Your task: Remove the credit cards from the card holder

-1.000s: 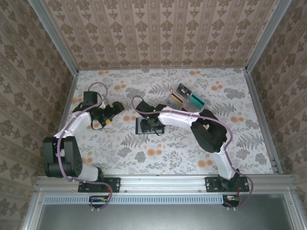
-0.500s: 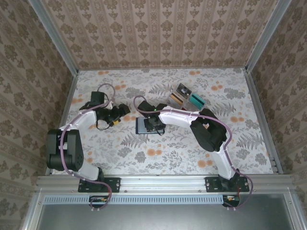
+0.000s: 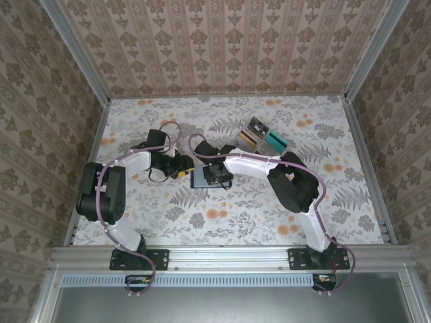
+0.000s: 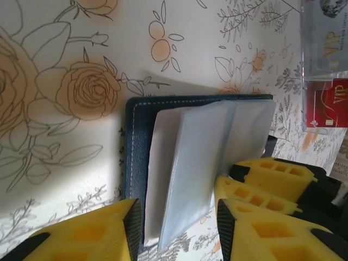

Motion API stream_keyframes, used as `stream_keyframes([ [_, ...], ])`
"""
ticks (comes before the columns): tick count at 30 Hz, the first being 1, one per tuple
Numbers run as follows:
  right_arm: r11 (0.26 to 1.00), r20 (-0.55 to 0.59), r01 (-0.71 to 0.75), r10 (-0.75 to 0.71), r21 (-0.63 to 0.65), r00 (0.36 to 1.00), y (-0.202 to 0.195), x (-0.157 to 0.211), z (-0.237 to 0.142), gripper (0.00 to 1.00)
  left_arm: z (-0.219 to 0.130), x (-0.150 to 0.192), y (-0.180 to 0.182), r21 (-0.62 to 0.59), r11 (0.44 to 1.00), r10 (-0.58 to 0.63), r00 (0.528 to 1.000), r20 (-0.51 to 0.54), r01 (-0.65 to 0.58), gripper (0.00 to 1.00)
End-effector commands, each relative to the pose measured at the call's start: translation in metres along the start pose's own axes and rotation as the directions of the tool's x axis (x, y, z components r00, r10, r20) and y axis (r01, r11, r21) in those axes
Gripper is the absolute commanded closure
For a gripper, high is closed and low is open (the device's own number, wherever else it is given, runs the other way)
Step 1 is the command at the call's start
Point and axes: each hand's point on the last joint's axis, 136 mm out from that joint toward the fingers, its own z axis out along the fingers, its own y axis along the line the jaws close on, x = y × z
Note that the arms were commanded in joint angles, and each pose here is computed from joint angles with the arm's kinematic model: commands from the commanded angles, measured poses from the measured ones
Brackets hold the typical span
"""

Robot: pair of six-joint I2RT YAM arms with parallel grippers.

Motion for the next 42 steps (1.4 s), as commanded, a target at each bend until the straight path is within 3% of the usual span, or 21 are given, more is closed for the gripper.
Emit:
stream_keyframes([
  [1,0.999,-0.08,-0.025,0.027,0.025,0.996,-0.015,0.021,0.02,0.69,0.007,-0.004,-0.01,0.032,0.998,0.046,0.999,-0.019,-0.046,0.6],
  [11,0.999,-0.073,-0.046,0.045,-0.009,0.996,-0.015,0.019,0.017,0.72,0.021,-0.005,-0.011,0.047,0.998,0.047,0.998,-0.041,-0.045,0.67],
  [16,0.997,-0.074,-0.066,0.063,-0.041,0.995,-0.012,0.017,0.016,0.75,0.026,-0.003,-0.014,0.083,0.996,0.044,0.997,-0.064,-0.038,0.83],
  [20,0.993,-0.077,-0.088,0.083,-0.075,0.994,-0.011,0.017,0.015,0.77,0.027,-0.002,-0.02,0.116,0.992,0.052,0.996,-0.067,-0.044,0.87],
  [25,0.987,-0.084,-0.117,0.108,-0.11,0.991,-0.011,0.017,0.017,0.79,0.027,0.0,-0.035,0.198,0.979,0.062,0.995,-0.072,-0.047,1.0],
  [32,0.98,-0.088,-0.142,0.131,-0.137,0.987,-0.012,0.017,0.019,0.81,0.032,0.006,-0.051,0.28,0.959,0.061,0.994,-0.089,-0.034,1.0],
  [39,0.974,-0.077,-0.154,0.143,-0.166,0.987,-0.011,0.013,0.013,0.81,0.05,0.009,-0.033,0.197,0.98,0.011,0.993,-0.12,0.013,1.0],
  [42,0.967,-0.038,-0.133,0.128,-0.216,0.991,-0.005,0.004,-0.006,0.79,0.048,0.006,-0.035,0.196,0.981,0.008,0.994,-0.108,0.014,1.0],
])
